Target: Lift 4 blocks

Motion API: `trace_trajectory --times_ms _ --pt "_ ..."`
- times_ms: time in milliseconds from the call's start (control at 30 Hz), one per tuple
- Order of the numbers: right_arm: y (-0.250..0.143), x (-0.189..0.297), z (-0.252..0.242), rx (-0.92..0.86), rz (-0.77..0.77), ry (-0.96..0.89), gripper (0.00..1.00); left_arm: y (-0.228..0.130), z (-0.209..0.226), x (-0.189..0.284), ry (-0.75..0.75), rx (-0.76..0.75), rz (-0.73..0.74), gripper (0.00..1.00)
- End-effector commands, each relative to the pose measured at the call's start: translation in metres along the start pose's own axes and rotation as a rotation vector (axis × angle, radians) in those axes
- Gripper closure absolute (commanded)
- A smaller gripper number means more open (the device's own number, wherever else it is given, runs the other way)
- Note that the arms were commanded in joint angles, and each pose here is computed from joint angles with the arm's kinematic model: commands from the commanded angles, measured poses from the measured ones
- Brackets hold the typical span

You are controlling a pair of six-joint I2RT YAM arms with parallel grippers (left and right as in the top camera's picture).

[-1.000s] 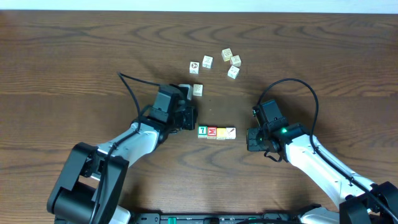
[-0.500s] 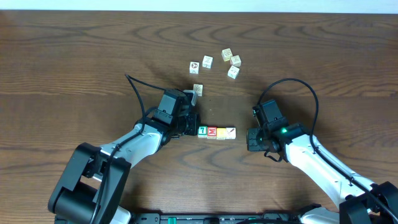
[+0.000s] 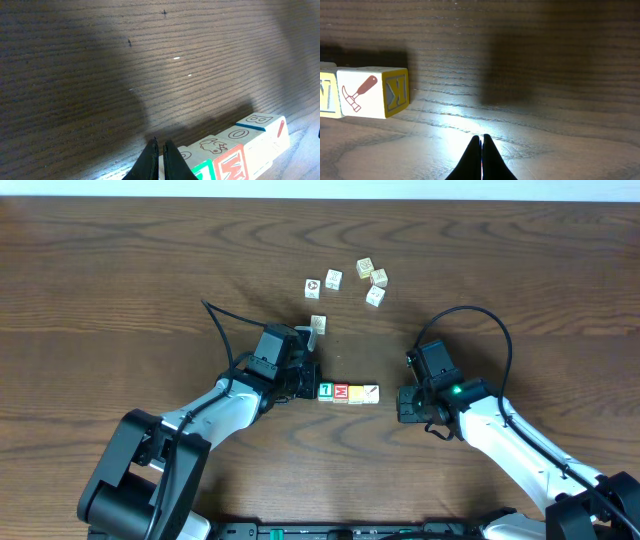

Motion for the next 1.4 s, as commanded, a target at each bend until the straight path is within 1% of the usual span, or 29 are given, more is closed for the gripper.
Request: trace_trajectory --times_ms 0,133,300,500,833,1367 --pt "-0.001 -0.001 -0.003 -0.014 0.003 -0.013 0.99 0.010 -0.006 0.000 -0.014 -0.016 -0.028 0.93" --pt "-0.001 -0.001 -0.003 -0.014 0.002 -0.014 0.99 0.016 -0.010 0.001 -0.033 -0.029 -0.060 0.93" --pt "-0.001 -0.001 -0.004 -0.014 0.001 -0.021 0.99 0.017 -0.010 0.001 -0.035 -0.031 -0.062 0.93" --pt "-0.001 -0.001 -0.004 -0.014 0.001 -0.021 0.99 0.013 -0.012 0.001 -0.055 -0.039 -0.038 0.93" --pt "-0.001 -0.001 -0.004 -0.014 0.001 -0.021 0.99 0.006 -0.009 0.000 -0.038 -0.030 -0.004 0.93" --pt "-0.001 -0.001 -0.004 -0.014 0.000 -0.021 0.99 0.003 -0.010 0.000 -0.053 -0.045 0.016 0.93"
Point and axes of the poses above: each gripper's point midway between its finger pads, its own x axis back along the fingers, its own z axis along the line the jaws close on, y = z × x, the point moved 5 cm from there along x, back along the fingers, and after that the axes turned 7 degrees about x, right-handed, at the moved point
